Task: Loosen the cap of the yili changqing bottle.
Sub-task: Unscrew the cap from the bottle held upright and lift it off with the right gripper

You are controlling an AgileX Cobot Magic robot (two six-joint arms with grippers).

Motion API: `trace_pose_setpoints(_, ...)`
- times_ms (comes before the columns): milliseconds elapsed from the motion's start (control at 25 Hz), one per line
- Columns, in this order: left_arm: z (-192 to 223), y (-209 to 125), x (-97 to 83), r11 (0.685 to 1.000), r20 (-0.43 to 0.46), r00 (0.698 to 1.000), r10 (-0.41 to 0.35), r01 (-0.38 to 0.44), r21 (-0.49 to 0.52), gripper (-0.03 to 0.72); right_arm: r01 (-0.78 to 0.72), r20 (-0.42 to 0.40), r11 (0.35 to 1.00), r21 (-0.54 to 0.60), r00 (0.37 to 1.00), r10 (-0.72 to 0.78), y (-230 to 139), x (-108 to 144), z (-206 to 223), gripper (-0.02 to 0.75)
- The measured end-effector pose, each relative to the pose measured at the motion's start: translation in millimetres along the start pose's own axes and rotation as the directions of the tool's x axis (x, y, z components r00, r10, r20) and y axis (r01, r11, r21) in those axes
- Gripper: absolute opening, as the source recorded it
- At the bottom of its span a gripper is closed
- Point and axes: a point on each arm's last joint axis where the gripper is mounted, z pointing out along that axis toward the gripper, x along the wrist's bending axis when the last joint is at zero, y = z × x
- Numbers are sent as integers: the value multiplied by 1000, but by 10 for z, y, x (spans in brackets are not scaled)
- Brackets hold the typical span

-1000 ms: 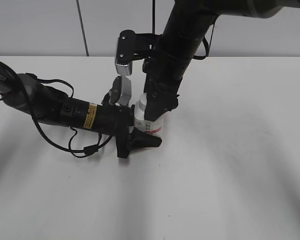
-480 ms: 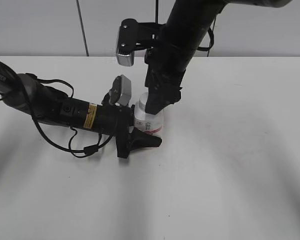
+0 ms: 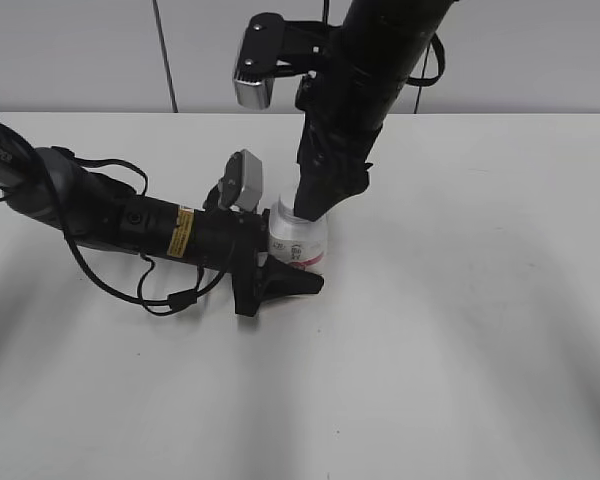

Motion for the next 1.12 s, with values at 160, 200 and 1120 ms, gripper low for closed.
trace_pose_setpoints(160, 3, -4, -2, 1000, 1, 1000, -3, 3, -3, 433, -12, -1, 1000, 0, 1000, 12, 0, 1, 0, 586)
trace_pose_setpoints(200, 7, -15, -3, 1000, 3, 1000, -5, 5, -2, 440, -16, -2, 1000, 1, 1000, 16, -1, 2, 0, 586)
trace_pose_setpoints(1120, -184, -25, 15, 993, 59, 998, -24, 30, -115, 465, -50, -3, 999, 1, 999, 50, -1, 2, 0, 586)
